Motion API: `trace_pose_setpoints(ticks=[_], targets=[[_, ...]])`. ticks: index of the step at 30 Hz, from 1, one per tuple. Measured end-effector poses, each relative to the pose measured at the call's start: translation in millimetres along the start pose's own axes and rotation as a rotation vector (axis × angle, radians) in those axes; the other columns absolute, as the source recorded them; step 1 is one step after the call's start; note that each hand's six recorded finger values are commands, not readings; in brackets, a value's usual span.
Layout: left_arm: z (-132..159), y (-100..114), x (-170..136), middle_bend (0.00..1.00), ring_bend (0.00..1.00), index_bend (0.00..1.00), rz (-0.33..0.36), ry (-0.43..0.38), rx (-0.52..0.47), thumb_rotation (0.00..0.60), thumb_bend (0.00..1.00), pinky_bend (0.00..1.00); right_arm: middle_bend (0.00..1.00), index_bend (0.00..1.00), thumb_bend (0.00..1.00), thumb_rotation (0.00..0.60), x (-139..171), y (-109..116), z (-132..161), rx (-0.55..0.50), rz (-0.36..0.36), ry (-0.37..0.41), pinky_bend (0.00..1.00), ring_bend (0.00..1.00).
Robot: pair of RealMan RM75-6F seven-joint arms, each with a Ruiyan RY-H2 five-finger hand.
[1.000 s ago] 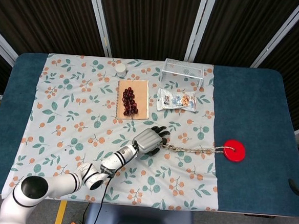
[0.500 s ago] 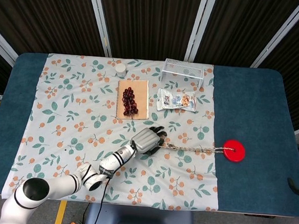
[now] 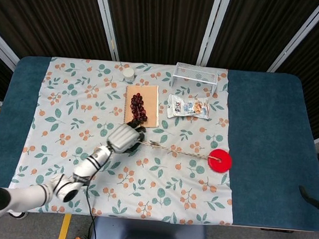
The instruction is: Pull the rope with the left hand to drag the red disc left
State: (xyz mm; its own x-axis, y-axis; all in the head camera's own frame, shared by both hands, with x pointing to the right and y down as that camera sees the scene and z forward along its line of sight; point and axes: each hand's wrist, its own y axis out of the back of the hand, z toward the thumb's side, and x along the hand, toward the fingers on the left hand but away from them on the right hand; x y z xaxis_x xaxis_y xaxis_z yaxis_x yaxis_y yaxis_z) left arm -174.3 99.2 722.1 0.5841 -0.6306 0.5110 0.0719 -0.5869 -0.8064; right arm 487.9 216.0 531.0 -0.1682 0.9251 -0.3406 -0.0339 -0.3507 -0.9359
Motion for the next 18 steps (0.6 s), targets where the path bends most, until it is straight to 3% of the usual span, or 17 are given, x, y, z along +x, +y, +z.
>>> trace_pose_setpoints(ticks=[7,11,18], targets=[[-94.8,25.0,-131.8,0.26,0.11,0.87,-0.004,0.264,0.091,0.600,0.74,0.28,0.00,0.00,0.35,0.600,-4.3,-7.3,13.1,-0.006,0.011,0.033,0.00,0.00],[-146.9,41.4,-213.9,0.26,0.11,0.87,0.032,0.508,0.139,0.600,0.76,0.28,0.00,0.00,0.35,0.600,-5.6,-9.5,20.2,0.000,0.016,0.055,0.00,0.00],[-206.5,65.2,-293.2,0.27,0.11,0.88,0.107,0.848,0.242,0.600,0.79,0.28,0.00,0.00,0.35,0.600,-7.8,-7.9,29.1,0.012,0.012,0.082,0.00,0.00]])
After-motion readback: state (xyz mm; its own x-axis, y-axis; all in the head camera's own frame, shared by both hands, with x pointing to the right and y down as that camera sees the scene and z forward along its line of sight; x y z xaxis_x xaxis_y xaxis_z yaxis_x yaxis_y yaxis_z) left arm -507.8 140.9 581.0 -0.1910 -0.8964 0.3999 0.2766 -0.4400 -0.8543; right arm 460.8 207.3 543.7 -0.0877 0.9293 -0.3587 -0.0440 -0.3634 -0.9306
